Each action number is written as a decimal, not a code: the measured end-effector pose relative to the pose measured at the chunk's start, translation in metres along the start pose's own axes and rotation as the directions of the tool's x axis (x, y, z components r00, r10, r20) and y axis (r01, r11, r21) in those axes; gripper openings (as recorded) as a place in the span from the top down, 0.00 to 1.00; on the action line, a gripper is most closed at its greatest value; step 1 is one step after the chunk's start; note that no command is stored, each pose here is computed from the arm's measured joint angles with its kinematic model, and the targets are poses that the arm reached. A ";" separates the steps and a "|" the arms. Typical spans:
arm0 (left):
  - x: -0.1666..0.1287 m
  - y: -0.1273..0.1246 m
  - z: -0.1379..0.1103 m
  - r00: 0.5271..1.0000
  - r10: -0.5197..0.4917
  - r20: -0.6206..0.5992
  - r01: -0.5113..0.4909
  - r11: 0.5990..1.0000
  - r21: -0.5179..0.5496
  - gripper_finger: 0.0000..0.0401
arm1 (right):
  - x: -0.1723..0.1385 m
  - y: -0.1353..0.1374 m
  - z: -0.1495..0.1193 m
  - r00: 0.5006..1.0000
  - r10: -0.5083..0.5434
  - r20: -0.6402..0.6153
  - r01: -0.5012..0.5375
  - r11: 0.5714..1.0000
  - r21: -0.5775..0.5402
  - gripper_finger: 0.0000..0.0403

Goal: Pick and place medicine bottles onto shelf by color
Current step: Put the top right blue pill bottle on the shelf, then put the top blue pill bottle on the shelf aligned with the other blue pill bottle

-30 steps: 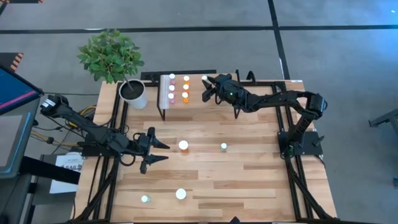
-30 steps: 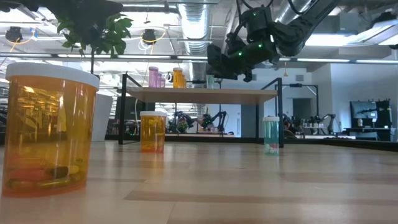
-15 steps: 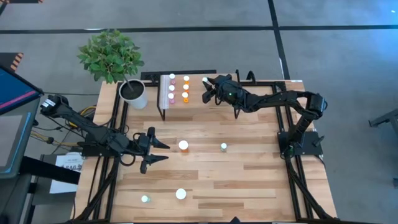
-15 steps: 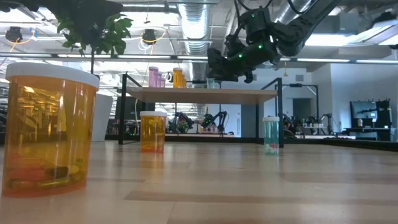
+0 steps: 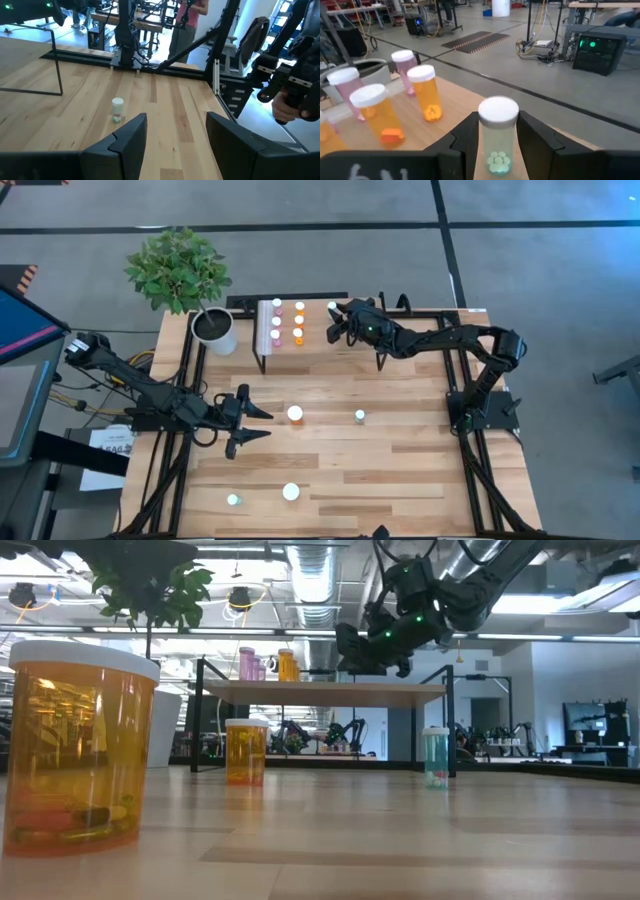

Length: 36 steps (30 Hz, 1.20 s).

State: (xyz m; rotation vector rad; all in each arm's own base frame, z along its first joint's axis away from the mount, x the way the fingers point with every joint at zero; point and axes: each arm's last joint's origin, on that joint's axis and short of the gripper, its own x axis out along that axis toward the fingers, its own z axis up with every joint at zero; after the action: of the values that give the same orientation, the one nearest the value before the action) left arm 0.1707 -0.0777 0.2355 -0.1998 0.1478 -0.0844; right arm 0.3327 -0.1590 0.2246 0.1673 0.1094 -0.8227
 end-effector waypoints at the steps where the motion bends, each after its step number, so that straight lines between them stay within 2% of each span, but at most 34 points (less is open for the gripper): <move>1: 0.000 0.000 0.000 1.000 0.000 0.000 0.000 1.000 0.000 0.52 | 0.000 0.000 -0.001 1.000 -0.001 -0.005 0.001 1.000 -0.002 0.63; 13: 0.000 0.000 0.000 1.000 0.000 0.000 0.000 1.000 0.000 0.52 | -0.002 0.003 -0.004 1.000 0.009 -0.030 -0.009 1.000 -0.014 0.61; 21: 0.000 0.000 0.000 1.000 0.000 0.000 0.000 1.000 -0.008 0.52 | -0.004 0.008 -0.005 0.999 0.023 -0.035 -0.024 1.000 -0.010 0.51; 26: 0.000 0.000 0.000 1.000 -0.001 -0.001 0.001 1.000 -0.010 0.52 | -0.007 0.008 -0.003 0.997 0.014 -0.082 -0.016 0.999 -0.028 0.46; 30: 0.000 0.000 0.000 1.000 0.000 0.000 0.000 1.000 -0.010 0.52 | -0.016 0.010 0.008 0.994 0.016 -0.107 -0.021 0.999 -0.041 0.45; 36: 0.000 0.000 0.000 1.000 0.000 0.000 0.000 1.000 -0.010 0.52 | -0.048 0.013 0.029 0.986 0.040 -0.160 -0.051 0.996 -0.067 0.45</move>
State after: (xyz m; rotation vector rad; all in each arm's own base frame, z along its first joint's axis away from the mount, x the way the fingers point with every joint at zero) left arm 0.1708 -0.0778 0.2354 -0.2096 0.1487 -0.0841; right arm 0.3114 -0.1214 0.2622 0.1682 0.2834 -0.7583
